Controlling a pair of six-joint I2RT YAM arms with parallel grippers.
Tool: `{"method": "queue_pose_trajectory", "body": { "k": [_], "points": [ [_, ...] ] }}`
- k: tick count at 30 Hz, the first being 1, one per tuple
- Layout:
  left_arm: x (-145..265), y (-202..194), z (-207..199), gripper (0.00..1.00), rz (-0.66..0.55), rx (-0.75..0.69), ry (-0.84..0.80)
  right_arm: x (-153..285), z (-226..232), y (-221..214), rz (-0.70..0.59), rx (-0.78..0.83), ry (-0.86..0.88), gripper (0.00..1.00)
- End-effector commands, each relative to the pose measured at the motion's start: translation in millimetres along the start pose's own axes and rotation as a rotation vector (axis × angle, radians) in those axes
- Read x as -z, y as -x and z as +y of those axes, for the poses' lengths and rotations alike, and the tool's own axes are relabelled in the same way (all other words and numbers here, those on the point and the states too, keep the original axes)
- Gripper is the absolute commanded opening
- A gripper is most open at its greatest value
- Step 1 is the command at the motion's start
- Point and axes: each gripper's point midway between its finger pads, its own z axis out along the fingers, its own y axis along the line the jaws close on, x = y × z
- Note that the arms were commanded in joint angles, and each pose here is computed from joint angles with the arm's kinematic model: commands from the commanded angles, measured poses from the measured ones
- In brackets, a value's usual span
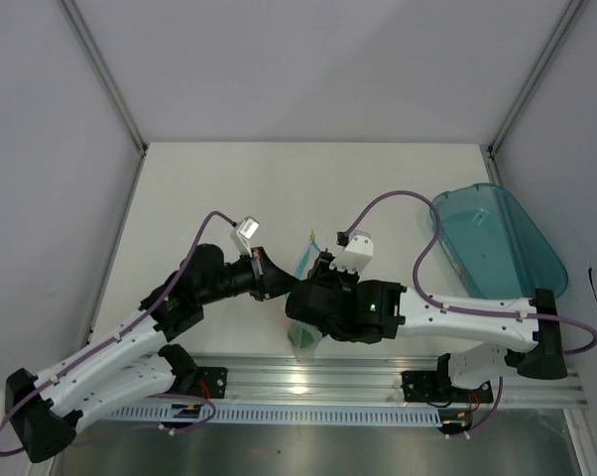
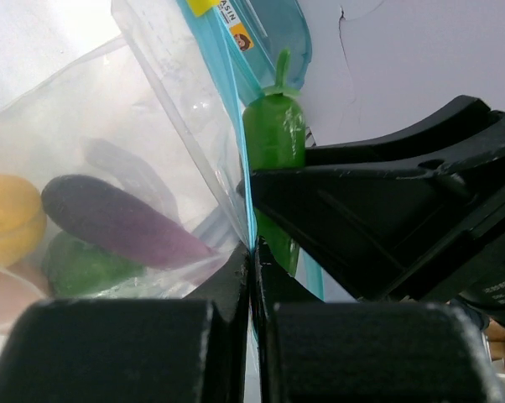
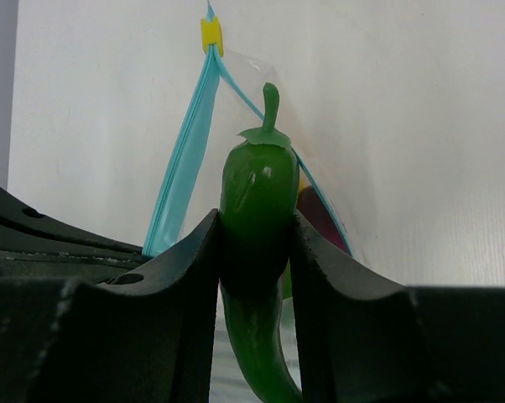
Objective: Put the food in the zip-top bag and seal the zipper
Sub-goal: Place the fake vegetable in the zipper food storage bag.
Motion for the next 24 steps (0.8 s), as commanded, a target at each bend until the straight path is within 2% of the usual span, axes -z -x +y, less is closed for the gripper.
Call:
{"method": "queue_pose_trajectory", "body": {
  "k": [1, 2, 3, 5, 6, 9, 15, 20, 24],
  "points": [
    [4.5, 20.5, -21.9, 0.01, -0.076, -0.031, -0.057, 2.7, 0.0, 0.5, -0.011, 0.006, -0.012, 0.04],
    [5.9, 23.2, -25.1, 0.0, -0.083, -0.037, -0.062, 3.0, -0.6, -1.1, -0.003, 0.012, -0.013, 0.08],
    [5.9, 20.8, -22.1, 0.01, -0.08, -0.035, -0.058, 2.3, -0.3, -3.1, 0.002, 0.017, -0.014, 0.19],
    [6.0, 19.6, -20.5, 0.0, -0.077, -0.038, -0.054, 2.5, 2.2, -4.9, 0.008, 0.038, -0.002, 0.34],
    [6.2, 19.4, -21.0, 0.01, -0.075, -0.039, -0.056, 2.2, 3.3, -5.1, 0.012, 0.048, 0.002, 0.47],
    [5.6, 17.0, -20.5, 0.01, -0.064, -0.04, -0.057, 3.2, 7.8, -0.7, 0.011, 0.071, 0.02, 0.66],
    [4.7, 16.0, -19.7, 0.01, -0.059, -0.042, -0.057, 4.6, 14.6, 9.6, 0.022, 0.075, 0.065, 0.72],
    [3.9, 16.1, -16.6, 0.01, -0.063, -0.047, -0.047, 17.5, 9.9, 28.7, 0.018, 0.1, 0.093, 0.72],
    [3.2, 15.2, -16.3, 0.01, -0.056, -0.047, -0.046, 29.0, -7.0, 40.6, 0.033, 0.124, 0.111, 0.67]
  ]
}}
